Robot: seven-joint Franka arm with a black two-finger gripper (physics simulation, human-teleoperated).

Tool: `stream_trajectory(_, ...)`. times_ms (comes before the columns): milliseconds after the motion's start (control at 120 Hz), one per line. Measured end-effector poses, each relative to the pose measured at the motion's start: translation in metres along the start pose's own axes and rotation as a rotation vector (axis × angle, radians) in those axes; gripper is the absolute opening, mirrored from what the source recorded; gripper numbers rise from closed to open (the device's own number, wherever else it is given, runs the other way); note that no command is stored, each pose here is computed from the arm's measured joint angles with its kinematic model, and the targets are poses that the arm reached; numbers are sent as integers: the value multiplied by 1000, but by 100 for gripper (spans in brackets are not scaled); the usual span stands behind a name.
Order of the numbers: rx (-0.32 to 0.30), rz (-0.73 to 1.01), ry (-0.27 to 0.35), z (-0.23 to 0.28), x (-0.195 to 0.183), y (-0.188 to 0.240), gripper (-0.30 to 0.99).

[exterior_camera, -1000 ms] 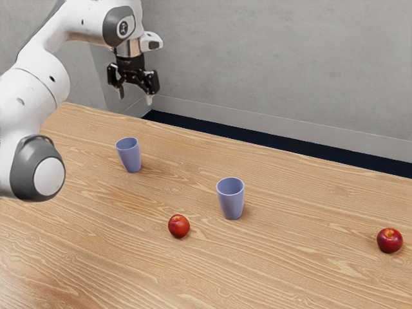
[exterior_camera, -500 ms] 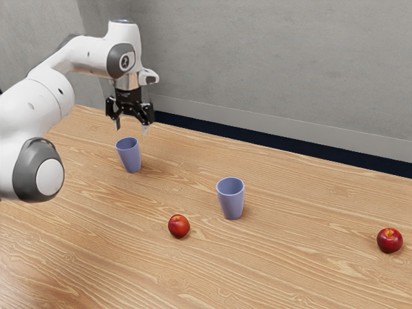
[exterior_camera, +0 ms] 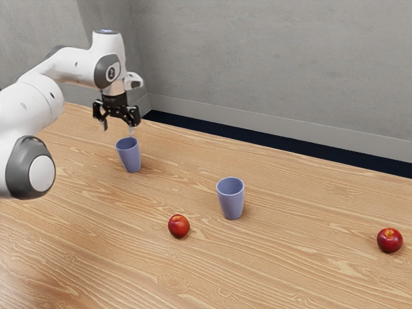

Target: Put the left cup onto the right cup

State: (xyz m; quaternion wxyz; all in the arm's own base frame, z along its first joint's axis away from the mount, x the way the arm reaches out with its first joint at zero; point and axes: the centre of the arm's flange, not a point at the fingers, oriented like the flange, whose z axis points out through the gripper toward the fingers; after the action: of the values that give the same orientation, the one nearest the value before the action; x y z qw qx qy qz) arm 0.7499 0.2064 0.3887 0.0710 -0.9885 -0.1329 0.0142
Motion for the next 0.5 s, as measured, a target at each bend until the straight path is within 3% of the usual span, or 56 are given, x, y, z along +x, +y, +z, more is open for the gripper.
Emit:
stream_trajectory(358, -45, 40, 70, 13, 11, 27, 69)
stream_trajectory(500, -58, 55, 62, 33, 11, 38, 69)
